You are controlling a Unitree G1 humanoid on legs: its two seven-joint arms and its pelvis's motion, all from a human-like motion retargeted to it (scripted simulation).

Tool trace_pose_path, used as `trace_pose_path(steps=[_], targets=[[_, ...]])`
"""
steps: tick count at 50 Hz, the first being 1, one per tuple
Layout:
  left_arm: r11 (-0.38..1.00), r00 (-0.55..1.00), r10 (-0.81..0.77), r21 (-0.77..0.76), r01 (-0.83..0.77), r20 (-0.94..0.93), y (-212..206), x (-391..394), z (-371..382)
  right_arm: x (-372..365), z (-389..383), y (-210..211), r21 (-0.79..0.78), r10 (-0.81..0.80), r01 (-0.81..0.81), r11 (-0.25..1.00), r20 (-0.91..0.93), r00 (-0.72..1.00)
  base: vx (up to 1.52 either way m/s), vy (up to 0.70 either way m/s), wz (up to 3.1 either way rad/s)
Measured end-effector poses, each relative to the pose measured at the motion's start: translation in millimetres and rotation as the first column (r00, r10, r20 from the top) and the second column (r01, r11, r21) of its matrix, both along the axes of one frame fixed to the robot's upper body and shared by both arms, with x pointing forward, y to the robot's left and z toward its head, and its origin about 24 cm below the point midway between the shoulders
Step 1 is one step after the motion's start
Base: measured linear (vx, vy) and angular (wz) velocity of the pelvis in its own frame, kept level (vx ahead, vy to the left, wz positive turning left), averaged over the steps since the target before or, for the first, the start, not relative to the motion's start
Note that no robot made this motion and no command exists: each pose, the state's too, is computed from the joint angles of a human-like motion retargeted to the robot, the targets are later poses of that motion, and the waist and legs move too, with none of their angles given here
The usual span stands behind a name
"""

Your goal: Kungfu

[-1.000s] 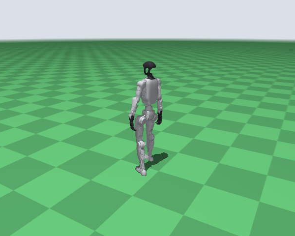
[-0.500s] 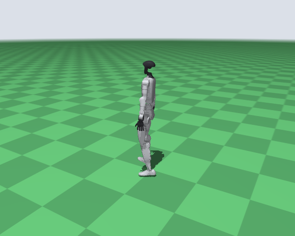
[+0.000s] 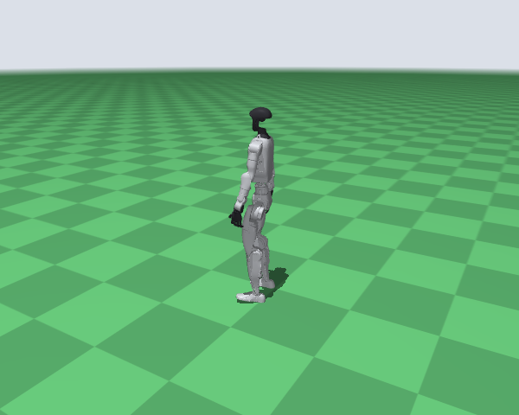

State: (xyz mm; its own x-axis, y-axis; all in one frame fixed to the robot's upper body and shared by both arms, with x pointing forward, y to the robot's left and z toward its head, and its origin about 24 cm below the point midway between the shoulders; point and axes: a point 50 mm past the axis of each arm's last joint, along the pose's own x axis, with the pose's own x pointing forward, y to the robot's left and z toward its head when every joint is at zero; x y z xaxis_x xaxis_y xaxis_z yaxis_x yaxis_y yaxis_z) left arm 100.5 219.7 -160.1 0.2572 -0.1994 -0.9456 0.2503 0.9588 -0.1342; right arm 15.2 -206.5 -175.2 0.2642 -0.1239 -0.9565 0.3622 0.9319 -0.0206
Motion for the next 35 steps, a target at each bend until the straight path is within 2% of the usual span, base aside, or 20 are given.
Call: trace_pose_path(steps=[3, 6, 13, 15, 18, 20, 23, 25, 26, 28, 30, 32, 35], targets=[[0.981, 0.975, 0.190, -0.021, -0.194, -0.112, -7.4, -41.8, -9.6, -15.2, -2.2, 13.8, 0.048, -0.060, 0.062, 0.997, -0.041, 0.997, 0.11, 0.06, -0.16], [0.905, 0.892, 0.411, -0.038, -0.425, -0.190, -12.4, -76.6, -13.4, -20.8, -3.3, 23.9, 0.087, -0.061, 0.067, 0.994, -0.067, 0.996, 0.02, 0.03, -0.28], [0.573, 0.572, 0.785, -0.070, -0.816, -0.238, -25.5, -112.5, -15.2, -5.3, -2.1, 14.6, 0.036, 0.064, -0.063, 0.997, -0.028, 0.998, -0.10, 0.03, -0.43], [0.451, 0.464, 0.858, -0.107, -0.886, -0.221, -23.5, -111.5, -14.6, -1.5, -1.2, 10.8, 0.049, 0.024, -0.025, 0.999, 0.008, 1.000, -0.09, 0.01, -0.21], [0.205, 0.245, 0.954, -0.220, -0.954, -0.171, -18.7, -95.9, -13.5, -1.8, 0.8, 6.3, 0.125, -0.245, 0.232, 0.965, 0.099, 0.965, -0.02, 0.01, 0.00], [-0.028, 0.019, 0.991, -0.334, -0.942, -0.136, -10.5, -77.1, -11.1, -1.3, 2.5, 2.0, 0.224, -0.518, 0.479, 0.849, 0.172, 0.838, 0.00, 0.00, 0.00], [-0.419, -0.397, 0.903, -0.535, -0.734, -0.163, 11.7, -48.2, -2.6, 1.2, 5.8, -7.5, 0.415, -0.878, 0.775, 0.477, 0.255, 0.404, 0.00, 0.00, 0.00], [-0.596, -0.599, 0.763, -0.624, -0.506, -0.243, 26.6, -35.0, 3.9, -0.9, 8.1, -16.6, 0.509, -0.960, 0.842, 0.179, 0.277, 0.037, 0.00, 0.00, 0.00], [-0.640, -0.652, 0.706, -0.644, -0.420, -0.277, 32.7, -31.3, 6.4, -3.5, 9.0, -21.9, 0.533, -0.953, 0.844, 0.052, 0.280, -0.118, -0.06, -0.03, 0.17], [-0.682, -0.711, 0.628, -0.663, -0.308, -0.316, 44.0, -26.1, 10.7, -8.8, 10.9, -31.8, 0.572, -0.887, 0.805, -0.156, 0.277, -0.369, -0.06, -0.01, 0.22], [-0.675, -0.721, 0.628, -0.667, -0.315, -0.294, 53.3, -26.3, 13.1, -13.4, 12.7, -40.3, 0.592, -0.824, 0.763, -0.259, 0.277, -0.495, -0.02, 0.00, 0.10], [-0.630, -0.690, 0.684, -0.670, -0.394, -0.238, 60.3, -27.7, 14.9, -15.3, 14.7, -47.5, 0.601, -0.808, 0.755, -0.264, 0.290, -0.513, 0.00, 0.00, 0.00], [-0.543, -0.610, 0.773, -0.680, -0.493, -0.174, 65.9, -27.9, 17.4, -16.7, 17.9, -56.5, 0.596, -0.832, 0.781, -0.186, 0.328, -0.448, 0.00, 0.00, 0.00]])
